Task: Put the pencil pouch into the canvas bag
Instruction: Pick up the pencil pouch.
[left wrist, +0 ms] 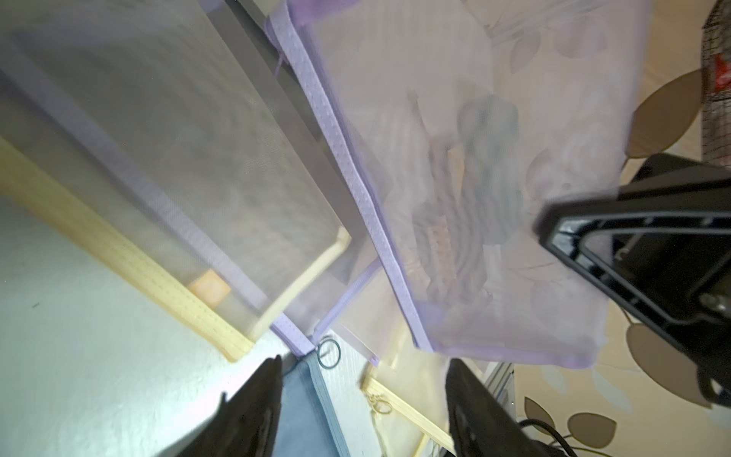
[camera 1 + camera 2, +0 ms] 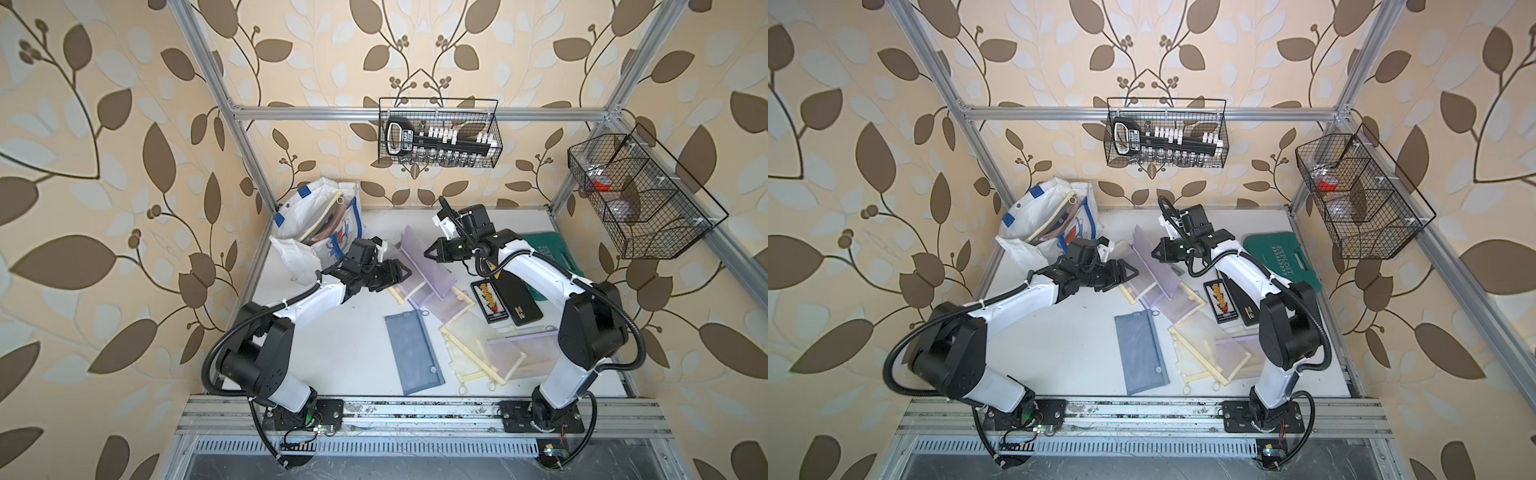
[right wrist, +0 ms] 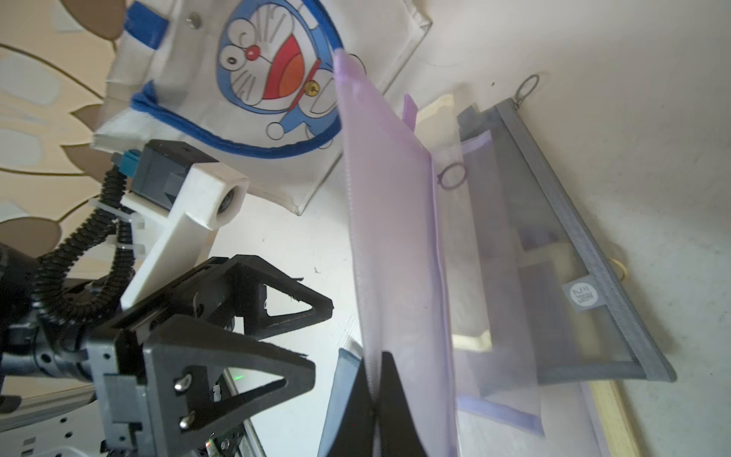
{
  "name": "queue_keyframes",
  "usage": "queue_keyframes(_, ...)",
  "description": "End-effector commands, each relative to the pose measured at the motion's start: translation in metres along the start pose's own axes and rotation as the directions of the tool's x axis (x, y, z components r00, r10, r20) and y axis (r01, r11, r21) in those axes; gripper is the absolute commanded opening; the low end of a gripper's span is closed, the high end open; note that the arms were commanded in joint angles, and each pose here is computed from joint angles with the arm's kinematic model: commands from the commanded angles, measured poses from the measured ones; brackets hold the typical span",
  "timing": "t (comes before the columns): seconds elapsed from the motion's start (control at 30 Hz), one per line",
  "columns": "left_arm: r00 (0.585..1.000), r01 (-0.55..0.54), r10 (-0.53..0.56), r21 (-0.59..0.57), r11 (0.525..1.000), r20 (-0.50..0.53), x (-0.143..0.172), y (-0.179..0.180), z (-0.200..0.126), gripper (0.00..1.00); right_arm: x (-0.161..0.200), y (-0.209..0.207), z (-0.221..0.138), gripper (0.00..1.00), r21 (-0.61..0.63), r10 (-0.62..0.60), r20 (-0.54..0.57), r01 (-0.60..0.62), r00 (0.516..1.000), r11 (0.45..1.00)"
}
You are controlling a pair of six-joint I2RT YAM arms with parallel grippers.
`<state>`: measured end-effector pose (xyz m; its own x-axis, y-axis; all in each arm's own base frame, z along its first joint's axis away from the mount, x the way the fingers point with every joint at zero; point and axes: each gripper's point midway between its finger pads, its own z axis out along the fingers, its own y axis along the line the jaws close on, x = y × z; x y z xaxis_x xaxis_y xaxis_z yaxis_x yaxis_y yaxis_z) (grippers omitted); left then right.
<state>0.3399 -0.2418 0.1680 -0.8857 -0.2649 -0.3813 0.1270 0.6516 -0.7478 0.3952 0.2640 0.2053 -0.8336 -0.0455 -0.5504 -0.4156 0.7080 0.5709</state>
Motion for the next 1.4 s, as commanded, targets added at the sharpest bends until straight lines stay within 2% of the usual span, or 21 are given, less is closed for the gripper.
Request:
queue_keyframes(0.0, 0.991, -0.081, 0.075, 0.057, 0.995, 0.114, -0.007, -0.035, -0.047, 0.73, 0.007, 0.034, -0.032, 0.00, -0.087, -0.052, 0.007, 0.053, 0.999, 0.995)
queue_keyframes(0.13, 0.974, -0.142, 0.107, 0.171, 0.975, 0.198, -0.010, -0.069, -0.080, 0.81, 0.008, 0.073, -0.063, 0.00, -0.229, -0.034, 0.040, 0.042, 0.999, 0.972)
queue_keyframes(0.3, 0.961, -0.149, 0.069, 0.293, 0.945, 0.268, -0.015, -0.098, -0.104, 0.98, -0.005, 0.125, -0.101, 0.00, -0.397, -0.055, 0.107, 0.094, 0.993, 0.913)
queue_keyframes(0.5, 0.933, -0.209, 0.060, 0.400, 0.892, 0.354, -0.027, -0.125, -0.120, 0.99, -0.015, 0.168, -0.129, 0.00, -0.534, -0.078, 0.137, 0.140, 0.988, 0.834)
queue_keyframes(0.57, 0.936, -0.190, 0.027, 0.438, 0.879, 0.352, -0.031, -0.131, -0.122, 0.98, -0.017, 0.178, -0.134, 0.00, -0.568, -0.071, 0.150, 0.145, 0.986, 0.810)
queue_keyframes(0.67, 0.927, -0.205, 0.007, 0.490, 0.847, 0.376, -0.037, -0.143, -0.127, 0.95, -0.016, 0.185, -0.134, 0.00, -0.599, -0.056, 0.150, 0.136, 0.987, 0.789)
queue_keyframes(0.83, 0.921, -0.223, -0.017, 0.564, 0.795, 0.388, -0.040, -0.157, -0.134, 0.83, -0.010, 0.181, -0.124, 0.00, -0.606, -0.025, 0.123, 0.095, 0.992, 0.790)
queue_keyframes(1.0, 0.906, -0.236, -0.027, 0.556, 0.797, 0.423, -0.036, -0.154, -0.145, 0.56, -0.012, 0.176, -0.121, 0.00, -0.588, -0.008, 0.125, 0.080, 0.992, 0.805)
queue_keyframes(1.13, 0.902, -0.251, 0.000, 0.528, 0.811, 0.431, -0.031, -0.151, -0.149, 0.27, -0.012, 0.168, -0.114, 0.00, -0.561, 0.010, 0.116, 0.057, 0.993, 0.826)
queue_keyframes(1.23, 0.892, -0.264, 0.016, 0.492, 0.830, 0.451, -0.029, -0.148, -0.155, 0.16, -0.013, 0.159, -0.108, 0.00, -0.526, 0.024, 0.109, 0.037, 0.994, 0.850)
queue_keyframes(1.3, 0.883, -0.277, 0.046, 0.440, 0.854, 0.467, -0.028, -0.144, -0.160, 0.10, -0.014, 0.151, -0.105, 0.15, -0.490, 0.030, 0.112, 0.029, 0.993, 0.871)
queue_keyframes(1.37, 0.872, -0.300, 0.127, 0.311, 0.902, 0.473, -0.029, -0.134, -0.164, 0.00, -0.014, 0.141, -0.102, 0.32, -0.454, 0.028, 0.105, 0.023, 0.994, 0.891)
